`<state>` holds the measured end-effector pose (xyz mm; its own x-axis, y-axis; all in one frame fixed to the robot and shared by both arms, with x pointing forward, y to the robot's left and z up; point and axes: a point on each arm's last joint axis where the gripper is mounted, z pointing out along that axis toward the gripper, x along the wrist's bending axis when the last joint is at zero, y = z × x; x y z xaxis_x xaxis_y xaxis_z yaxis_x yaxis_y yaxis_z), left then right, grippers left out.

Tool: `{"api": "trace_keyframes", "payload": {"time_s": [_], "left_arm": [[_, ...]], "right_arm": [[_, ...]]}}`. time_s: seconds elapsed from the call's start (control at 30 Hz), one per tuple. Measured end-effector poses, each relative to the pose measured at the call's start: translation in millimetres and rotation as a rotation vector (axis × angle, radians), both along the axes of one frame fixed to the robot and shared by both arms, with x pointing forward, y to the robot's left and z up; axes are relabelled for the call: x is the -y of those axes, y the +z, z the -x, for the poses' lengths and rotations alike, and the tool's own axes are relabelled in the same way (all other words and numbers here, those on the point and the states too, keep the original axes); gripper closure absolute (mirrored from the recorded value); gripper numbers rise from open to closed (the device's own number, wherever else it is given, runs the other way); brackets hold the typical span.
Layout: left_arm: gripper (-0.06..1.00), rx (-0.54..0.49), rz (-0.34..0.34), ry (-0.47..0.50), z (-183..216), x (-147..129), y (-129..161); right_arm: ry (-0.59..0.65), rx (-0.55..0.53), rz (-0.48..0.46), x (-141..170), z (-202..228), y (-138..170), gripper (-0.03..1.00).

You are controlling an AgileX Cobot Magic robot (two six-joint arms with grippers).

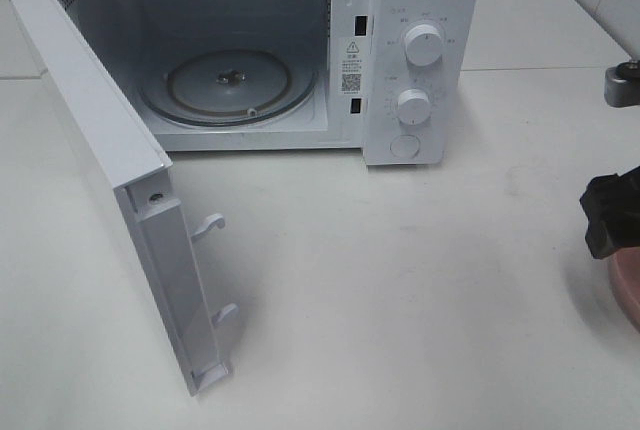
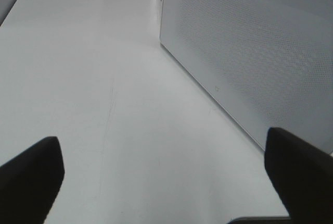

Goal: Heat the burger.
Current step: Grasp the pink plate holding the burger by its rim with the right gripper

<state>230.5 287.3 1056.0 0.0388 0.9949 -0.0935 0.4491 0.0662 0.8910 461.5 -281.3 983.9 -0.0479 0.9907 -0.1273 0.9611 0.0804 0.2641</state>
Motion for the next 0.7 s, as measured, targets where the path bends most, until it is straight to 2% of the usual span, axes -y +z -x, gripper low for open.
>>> {"api": "trace_keyframes", "payload": {"time_s": [0.37,0.43,0.7], "left_arm": [[-0.05,0.0,0.0,0.0,0,0,0],[-0.05,0.0,0.0,0.0,0,0,0],[-0.05,0.0,0.0,0.0,0,0,0]], "right_arm": [[-0.01,-0.08,0.001,2,-21,-40,0.09],[-0.013,-0.116,0.0,3,-26,-55,0.09],[-0.049,-0.138,-0.008,13,-32,-72,0.09]]}}
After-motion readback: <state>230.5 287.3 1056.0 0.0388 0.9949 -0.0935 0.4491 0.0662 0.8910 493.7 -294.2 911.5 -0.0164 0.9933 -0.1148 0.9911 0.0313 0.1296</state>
